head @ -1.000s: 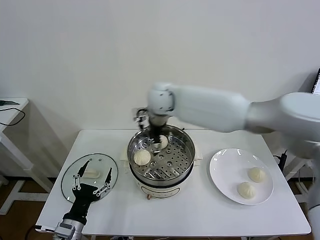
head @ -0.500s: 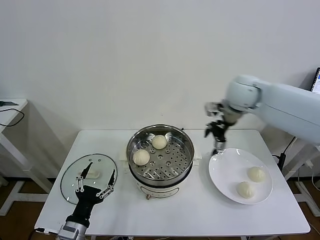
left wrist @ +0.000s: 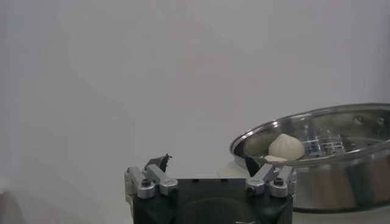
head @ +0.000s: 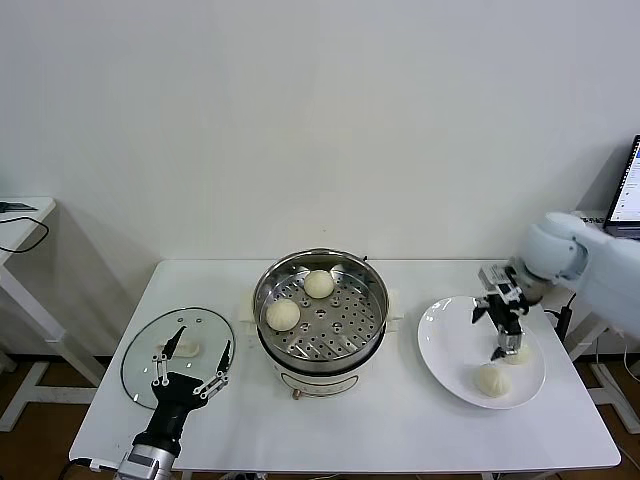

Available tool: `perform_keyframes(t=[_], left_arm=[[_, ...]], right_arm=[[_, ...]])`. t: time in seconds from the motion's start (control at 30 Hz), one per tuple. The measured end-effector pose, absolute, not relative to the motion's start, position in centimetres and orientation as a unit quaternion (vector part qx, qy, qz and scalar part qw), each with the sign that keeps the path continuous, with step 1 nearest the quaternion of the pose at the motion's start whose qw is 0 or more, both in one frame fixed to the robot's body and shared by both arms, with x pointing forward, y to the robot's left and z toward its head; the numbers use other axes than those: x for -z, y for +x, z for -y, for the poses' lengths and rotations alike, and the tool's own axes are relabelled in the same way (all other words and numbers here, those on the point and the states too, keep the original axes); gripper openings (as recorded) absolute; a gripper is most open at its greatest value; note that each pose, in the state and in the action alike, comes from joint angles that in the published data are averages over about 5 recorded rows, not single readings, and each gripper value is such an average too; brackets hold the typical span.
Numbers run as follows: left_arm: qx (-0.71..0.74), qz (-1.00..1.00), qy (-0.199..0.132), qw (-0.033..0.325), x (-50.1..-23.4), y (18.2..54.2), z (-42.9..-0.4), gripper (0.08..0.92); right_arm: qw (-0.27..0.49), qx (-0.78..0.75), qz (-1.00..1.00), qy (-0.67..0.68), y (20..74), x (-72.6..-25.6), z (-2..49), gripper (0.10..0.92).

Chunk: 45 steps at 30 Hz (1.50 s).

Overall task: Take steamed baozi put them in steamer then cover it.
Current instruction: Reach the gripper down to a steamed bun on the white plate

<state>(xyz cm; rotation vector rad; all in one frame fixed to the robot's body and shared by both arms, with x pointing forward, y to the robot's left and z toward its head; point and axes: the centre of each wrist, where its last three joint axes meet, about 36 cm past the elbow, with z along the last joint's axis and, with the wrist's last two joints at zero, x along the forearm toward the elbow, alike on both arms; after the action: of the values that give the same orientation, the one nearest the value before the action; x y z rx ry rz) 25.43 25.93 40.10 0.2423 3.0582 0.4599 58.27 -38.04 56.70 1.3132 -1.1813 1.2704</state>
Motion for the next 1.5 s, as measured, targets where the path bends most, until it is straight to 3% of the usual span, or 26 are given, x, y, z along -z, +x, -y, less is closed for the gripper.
perform_keyframes(t=[0.5, 1.5], left_arm=[[-0.149, -0.986, 0.079, 0.017, -39.9, 25.3, -25.7, 0.823], [-0.152, -0.985, 0.082, 0.011, -39.2, 25.3, -25.6, 0.823]], right_arm=[[0.483, -0.521, 0.462, 0.531, 57.0, -51.2, 40.1, 0.823], [0.486, -0.521, 0.466, 0.525, 57.3, -47.1, 40.4, 0.821]])
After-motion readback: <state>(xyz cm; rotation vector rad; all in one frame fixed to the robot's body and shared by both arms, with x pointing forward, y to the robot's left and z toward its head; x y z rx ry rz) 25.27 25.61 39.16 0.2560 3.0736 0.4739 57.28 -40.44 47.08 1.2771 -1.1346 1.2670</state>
